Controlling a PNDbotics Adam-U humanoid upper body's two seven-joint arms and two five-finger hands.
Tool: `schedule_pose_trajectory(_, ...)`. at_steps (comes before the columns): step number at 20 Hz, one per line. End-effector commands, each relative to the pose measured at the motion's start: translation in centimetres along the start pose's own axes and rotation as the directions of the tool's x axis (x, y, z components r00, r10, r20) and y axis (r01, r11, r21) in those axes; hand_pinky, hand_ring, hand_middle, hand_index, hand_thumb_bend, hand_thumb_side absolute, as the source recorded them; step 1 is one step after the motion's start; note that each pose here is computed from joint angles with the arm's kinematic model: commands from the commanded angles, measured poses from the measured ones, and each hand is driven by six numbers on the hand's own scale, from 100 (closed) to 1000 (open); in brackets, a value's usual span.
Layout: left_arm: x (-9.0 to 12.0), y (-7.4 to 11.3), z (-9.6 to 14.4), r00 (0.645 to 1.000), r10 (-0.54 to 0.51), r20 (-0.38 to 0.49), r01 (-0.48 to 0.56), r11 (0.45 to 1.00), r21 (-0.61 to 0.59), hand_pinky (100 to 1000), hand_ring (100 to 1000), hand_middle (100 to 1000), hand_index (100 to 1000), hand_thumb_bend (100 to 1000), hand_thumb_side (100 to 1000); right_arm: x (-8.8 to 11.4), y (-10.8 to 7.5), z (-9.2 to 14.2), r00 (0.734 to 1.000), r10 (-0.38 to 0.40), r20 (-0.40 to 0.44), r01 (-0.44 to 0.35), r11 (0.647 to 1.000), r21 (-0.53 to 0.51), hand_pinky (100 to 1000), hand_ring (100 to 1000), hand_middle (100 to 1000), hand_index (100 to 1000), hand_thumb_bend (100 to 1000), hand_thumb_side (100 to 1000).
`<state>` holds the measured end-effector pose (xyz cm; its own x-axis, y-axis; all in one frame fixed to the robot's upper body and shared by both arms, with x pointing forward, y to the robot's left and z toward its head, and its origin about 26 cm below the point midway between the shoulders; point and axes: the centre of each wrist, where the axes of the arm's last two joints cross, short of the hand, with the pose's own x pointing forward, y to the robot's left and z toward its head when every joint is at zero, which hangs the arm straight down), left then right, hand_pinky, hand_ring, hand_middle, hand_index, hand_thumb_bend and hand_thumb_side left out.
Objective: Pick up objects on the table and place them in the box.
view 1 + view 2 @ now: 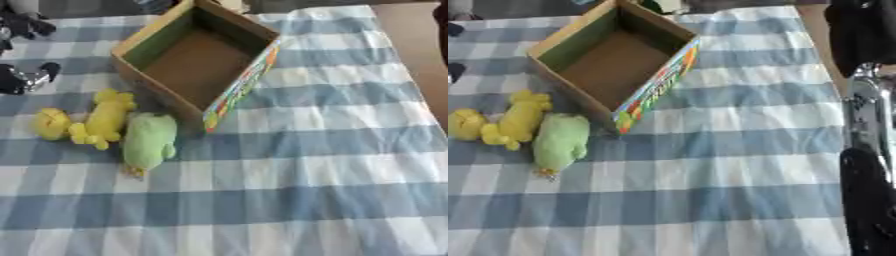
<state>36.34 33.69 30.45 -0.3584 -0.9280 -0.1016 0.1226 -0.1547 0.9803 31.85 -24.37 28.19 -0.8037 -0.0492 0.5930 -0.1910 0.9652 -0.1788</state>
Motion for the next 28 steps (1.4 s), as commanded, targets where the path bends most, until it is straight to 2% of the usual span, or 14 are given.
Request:
schedule_pose_trajectory(1, -1.2, 1.3, 1.4, 0.999, -0.045, -0.027, 0.044, 0.997, -0.058, 760, 898, 887, 1000, 317, 840, 0.5, -0.1, -0.4, 1.000, 0.009, 0.020, -0.009, 1.000, 0.013, 817, 790, 503, 822, 100, 512)
schedule_pose_trajectory(6, -1.7, 0.8, 1.5, 0.998, -0.051, -0.030, 0.047, 0.990, -0.131, 782, 903, 886, 1000, 448, 869, 0.5, -0.1, -0.4, 1.000, 0.010, 0.021, -0.010, 1.000, 0.013, 817, 790, 502, 822, 100, 512)
schedule_pose_trajectory(12, -2.1, -0.2, 1.5, 0.997, -0.073, -0.039, 0.065, 0.982, -0.177, 791, 912, 896, 1000, 550, 900, 0.5, -0.2, -0.4, 1.000, 0.011, 0.019, -0.011, 1.000, 0.015, 818, 791, 502, 822, 100, 510)
schedule_pose_trajectory(14, -2.1, -0.5, 1.4, 0.996, -0.083, -0.036, 0.074, 0.979, -0.190, 790, 913, 899, 1000, 553, 892, 0.5, -0.1, -0.4, 1.000, 0.011, 0.018, -0.011, 1.000, 0.017, 818, 791, 501, 822, 100, 509)
schedule_pose_trajectory(23, -2.2, -1.9, 0.7, 0.995, -0.092, -0.043, 0.079, 0.968, -0.238, 768, 899, 893, 1000, 448, 599, 0.6, -0.1, -0.4, 1.000, 0.007, 0.019, -0.007, 1.000, 0.019, 819, 792, 500, 822, 100, 508)
schedule_pose_trajectory(28, -2.4, -2.5, 0.3, 0.995, -0.092, -0.048, 0.076, 0.964, -0.256, 754, 888, 876, 1000, 418, 562, 0.7, -0.1, -0.5, 1.000, 0.006, 0.025, -0.006, 1.000, 0.020, 819, 793, 500, 822, 100, 509)
